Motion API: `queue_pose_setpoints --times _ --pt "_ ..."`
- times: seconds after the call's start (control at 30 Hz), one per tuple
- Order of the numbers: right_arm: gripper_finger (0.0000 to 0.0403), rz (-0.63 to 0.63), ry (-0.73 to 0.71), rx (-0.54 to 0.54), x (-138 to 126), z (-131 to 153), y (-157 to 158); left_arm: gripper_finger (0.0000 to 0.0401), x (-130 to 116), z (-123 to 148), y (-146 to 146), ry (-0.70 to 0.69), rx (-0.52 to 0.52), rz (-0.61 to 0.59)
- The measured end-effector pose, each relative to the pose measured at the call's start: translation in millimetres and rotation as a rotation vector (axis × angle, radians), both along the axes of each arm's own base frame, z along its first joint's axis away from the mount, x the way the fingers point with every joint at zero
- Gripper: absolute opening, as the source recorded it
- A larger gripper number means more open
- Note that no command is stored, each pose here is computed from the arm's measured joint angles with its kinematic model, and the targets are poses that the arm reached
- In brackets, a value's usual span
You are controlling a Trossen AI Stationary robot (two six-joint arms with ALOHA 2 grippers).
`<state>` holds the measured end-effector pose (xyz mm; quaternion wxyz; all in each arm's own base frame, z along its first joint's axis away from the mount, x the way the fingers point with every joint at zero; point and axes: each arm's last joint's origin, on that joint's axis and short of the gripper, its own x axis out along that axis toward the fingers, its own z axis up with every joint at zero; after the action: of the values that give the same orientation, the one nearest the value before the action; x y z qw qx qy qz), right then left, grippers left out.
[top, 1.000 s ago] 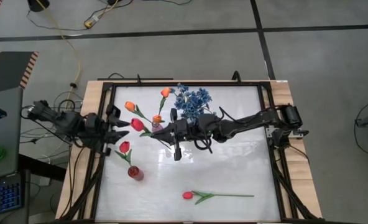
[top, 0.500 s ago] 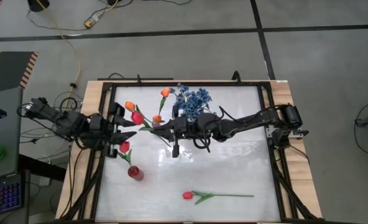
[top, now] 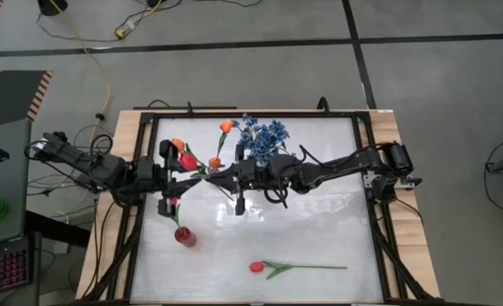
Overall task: Sort flowers into vase by color
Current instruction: Put the top red tulip into the red vase
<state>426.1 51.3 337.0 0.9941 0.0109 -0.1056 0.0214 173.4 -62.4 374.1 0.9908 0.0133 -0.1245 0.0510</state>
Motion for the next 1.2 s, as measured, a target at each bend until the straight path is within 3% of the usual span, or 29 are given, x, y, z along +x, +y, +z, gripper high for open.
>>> queue_pose_setpoints --times 0.2,0.5,0.9,1.2 --pt "0.0038 0.001 0.000 0.000 0.0 0.0 0.3 0.0109 0.2 -0.9 0.6 0.020 -0.002 0.025" --pt "0.0052 0.002 0.000 0.002 -0.1 0.0 0.5 0.0007 0.2 -0.8 0.8 0.020 0.004 0.031" --pt "0.0063 0.064 0.000 0.040 -0.4 0.5 1.8 0.0002 -1.6 0.4 0.8 0.011 0.008 0.005" --pt "0.0141 0.072 0.000 0.042 -1.6 2.0 3.8 0.0002 -19.2 8.2 8.4 -0.026 -0.048 -0.016"
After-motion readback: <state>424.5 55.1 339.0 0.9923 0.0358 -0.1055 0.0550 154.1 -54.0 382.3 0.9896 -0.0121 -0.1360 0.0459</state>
